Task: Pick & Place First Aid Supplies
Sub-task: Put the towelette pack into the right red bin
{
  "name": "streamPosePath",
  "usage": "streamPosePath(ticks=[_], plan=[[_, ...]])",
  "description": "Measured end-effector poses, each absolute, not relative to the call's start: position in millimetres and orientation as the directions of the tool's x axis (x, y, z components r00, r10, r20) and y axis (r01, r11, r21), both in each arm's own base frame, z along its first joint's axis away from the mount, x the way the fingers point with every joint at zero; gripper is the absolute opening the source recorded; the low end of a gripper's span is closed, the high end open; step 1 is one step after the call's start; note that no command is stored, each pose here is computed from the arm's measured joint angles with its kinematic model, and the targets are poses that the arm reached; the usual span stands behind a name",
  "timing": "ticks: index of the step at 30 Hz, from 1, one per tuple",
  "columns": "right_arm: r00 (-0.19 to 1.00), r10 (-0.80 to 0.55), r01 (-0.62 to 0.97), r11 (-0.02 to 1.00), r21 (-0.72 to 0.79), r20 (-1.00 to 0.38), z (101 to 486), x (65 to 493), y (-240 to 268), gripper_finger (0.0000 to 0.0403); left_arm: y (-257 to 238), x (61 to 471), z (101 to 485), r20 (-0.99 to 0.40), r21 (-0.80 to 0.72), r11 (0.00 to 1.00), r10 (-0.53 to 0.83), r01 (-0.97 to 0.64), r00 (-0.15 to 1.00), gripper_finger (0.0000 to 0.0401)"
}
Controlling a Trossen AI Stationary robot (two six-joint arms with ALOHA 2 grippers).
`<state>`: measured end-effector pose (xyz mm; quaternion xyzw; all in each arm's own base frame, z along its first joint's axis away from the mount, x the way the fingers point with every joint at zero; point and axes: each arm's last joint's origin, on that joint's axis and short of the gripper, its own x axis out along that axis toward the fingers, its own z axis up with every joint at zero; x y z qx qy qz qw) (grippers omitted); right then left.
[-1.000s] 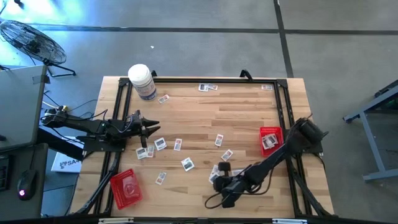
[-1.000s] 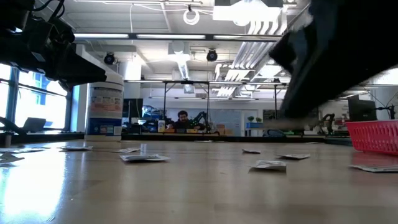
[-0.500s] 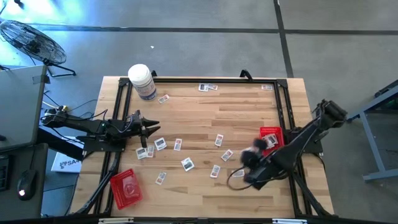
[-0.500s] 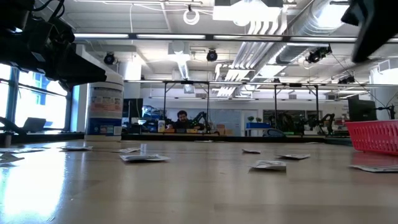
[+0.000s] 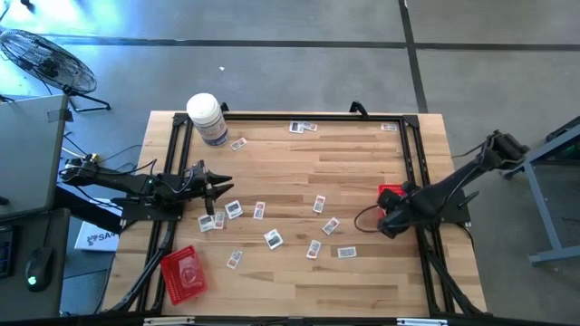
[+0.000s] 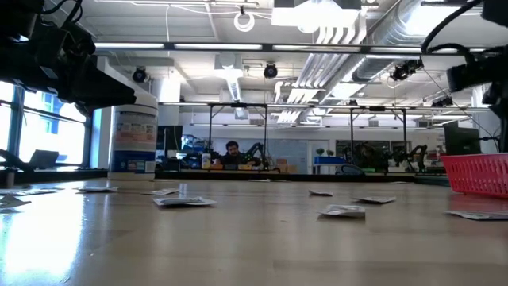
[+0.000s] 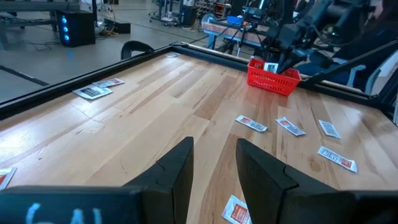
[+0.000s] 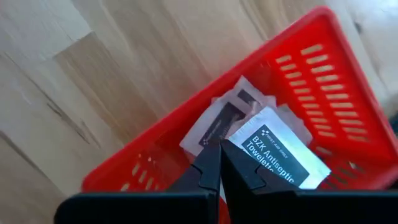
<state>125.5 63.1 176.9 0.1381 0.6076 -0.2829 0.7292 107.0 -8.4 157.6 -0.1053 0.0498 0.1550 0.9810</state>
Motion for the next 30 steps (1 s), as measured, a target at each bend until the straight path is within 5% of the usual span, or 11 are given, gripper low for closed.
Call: streamPosePath(ticks=[5, 13, 19, 25, 30], plan=[[0.167, -0.213, 0.543, 0.835, -0.091, -0.963, 169, 125, 59, 0.0014, -8, 107, 158, -0.130, -0.191, 0.930, 0.293, -0.314, 0.947, 0.0119], [0.074, -0.192, 0.513, 0.849, -0.128, -0.979, 170, 121, 52, 0.0069, -8, 107, 158, -0.131, -0.191, 0.930, 0.293, -0.314, 0.947, 0.0119], [0.140, -0.207, 0.515, 0.851, -0.107, -0.968, 203, 133, 57, 0.0093, -8, 107, 158, -0.131, -0.191, 0.930, 0.293, -0.315, 0.947, 0.0119], [0.373, -0.208, 0.419, 0.907, -0.036, -0.904, 244, 167, 72, 0.0094, -8, 107, 158, -0.130, -0.191, 0.930, 0.293, -0.314, 0.947, 0.0119], [0.579, -0.122, 0.238, 0.971, 0.024, -0.806, 243, 213, 100, 0.0094, -8, 107, 158, -0.130, -0.192, 0.930, 0.294, -0.315, 0.947, 0.0119]])
